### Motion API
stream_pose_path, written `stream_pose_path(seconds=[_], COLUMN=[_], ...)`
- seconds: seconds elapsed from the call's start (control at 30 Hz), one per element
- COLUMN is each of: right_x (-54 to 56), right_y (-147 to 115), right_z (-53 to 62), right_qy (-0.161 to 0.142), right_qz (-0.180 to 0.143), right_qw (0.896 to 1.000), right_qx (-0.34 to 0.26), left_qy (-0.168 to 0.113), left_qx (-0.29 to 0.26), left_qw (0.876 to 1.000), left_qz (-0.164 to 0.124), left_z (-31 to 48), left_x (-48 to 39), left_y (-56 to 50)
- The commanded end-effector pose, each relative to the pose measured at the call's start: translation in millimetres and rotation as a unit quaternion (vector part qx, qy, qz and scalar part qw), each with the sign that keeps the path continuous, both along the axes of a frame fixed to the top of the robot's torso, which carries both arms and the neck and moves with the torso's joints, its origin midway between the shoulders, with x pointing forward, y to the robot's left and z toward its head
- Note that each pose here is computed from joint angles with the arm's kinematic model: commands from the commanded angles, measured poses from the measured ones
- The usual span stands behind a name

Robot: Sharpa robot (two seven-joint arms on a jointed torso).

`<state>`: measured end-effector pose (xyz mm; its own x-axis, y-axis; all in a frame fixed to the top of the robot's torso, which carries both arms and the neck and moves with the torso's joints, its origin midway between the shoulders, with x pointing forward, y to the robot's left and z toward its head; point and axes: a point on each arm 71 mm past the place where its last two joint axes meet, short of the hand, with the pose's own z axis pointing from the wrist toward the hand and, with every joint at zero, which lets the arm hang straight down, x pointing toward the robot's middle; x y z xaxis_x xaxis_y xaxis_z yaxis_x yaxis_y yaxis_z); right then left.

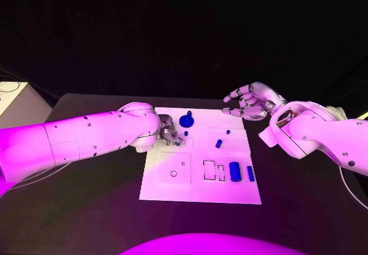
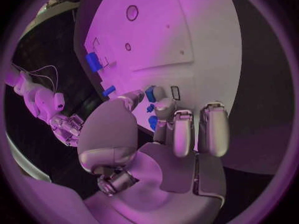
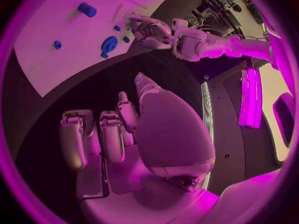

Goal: Assemble the parts on the task board

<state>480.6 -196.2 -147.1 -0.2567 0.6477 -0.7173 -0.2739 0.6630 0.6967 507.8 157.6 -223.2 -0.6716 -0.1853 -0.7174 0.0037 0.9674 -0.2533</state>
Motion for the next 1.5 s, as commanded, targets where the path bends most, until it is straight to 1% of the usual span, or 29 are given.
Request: stream_pose_path(seconds=[0.03,0.13,0.2,0.33,0.5,0.57,0.67,0.73,0.87,0.93,1.0,1.2,1.37,1.5], right_x=[-0.2,0.0,0.3,0.7,1.1,1.4,1.9,2.2,3.1,3.5,3.9,4.7,4.9,4.6], right_y=[1,1,1,0,0,0,-1,-1,-3,-3,-3,-3,-3,-3], right_z=[-0.6,-1.1,-1.7,-2.4,-3.0,-3.1,-3.4,-3.4,-3.6,-3.6,-3.5,-2.1,-1.7,-1.5], right_qy=[0.000,0.000,0.001,0.002,0.003,0.004,0.004,0.004,0.003,0.003,0.002,-0.006,-0.008,-0.009], right_qz=[0.006,0.006,0.006,0.005,0.005,0.005,0.004,0.003,0.001,0.001,0.000,-0.001,-0.001,0.000], right_qw=[1.000,1.000,1.000,1.000,1.000,1.000,1.000,1.000,1.000,1.000,1.000,1.000,1.000,1.000], right_qx=[-0.001,0.000,0.001,0.002,0.002,0.002,0.002,0.002,0.002,0.003,0.005,0.014,0.017,0.019], left_qy=[0.010,0.005,-0.002,-0.012,-0.020,-0.020,-0.009,-0.004,0.003,0.004,0.001,-0.017,-0.026,-0.023], left_qx=[0.000,-0.007,-0.015,-0.027,-0.037,-0.038,-0.040,-0.044,-0.053,-0.054,-0.054,-0.050,-0.043,-0.031], left_qw=[1.000,1.000,1.000,1.000,0.999,0.999,0.999,0.999,0.998,0.998,0.997,0.997,0.996,0.997], left_qz=[-0.001,0.000,0.003,0.007,0.012,0.013,0.015,0.018,0.033,0.039,0.046,0.061,0.070,0.070], left_z=[-2.0,2.9,9.7,19.6,33.0,38.9,47.1,50.0,59.5,62.3,65.0,71.3,75.4,75.2], left_x=[-2.7,-1.8,-0.1,1.7,4.0,5.7,9.6,11.6,21.4,25.9,32.3,49.3,60.3,67.3], left_y=[0.4,-0.4,-1.1,-0.6,3.1,6.3,13.2,16.3,28.2,32.1,36.1,42.8,45.1,42.3])
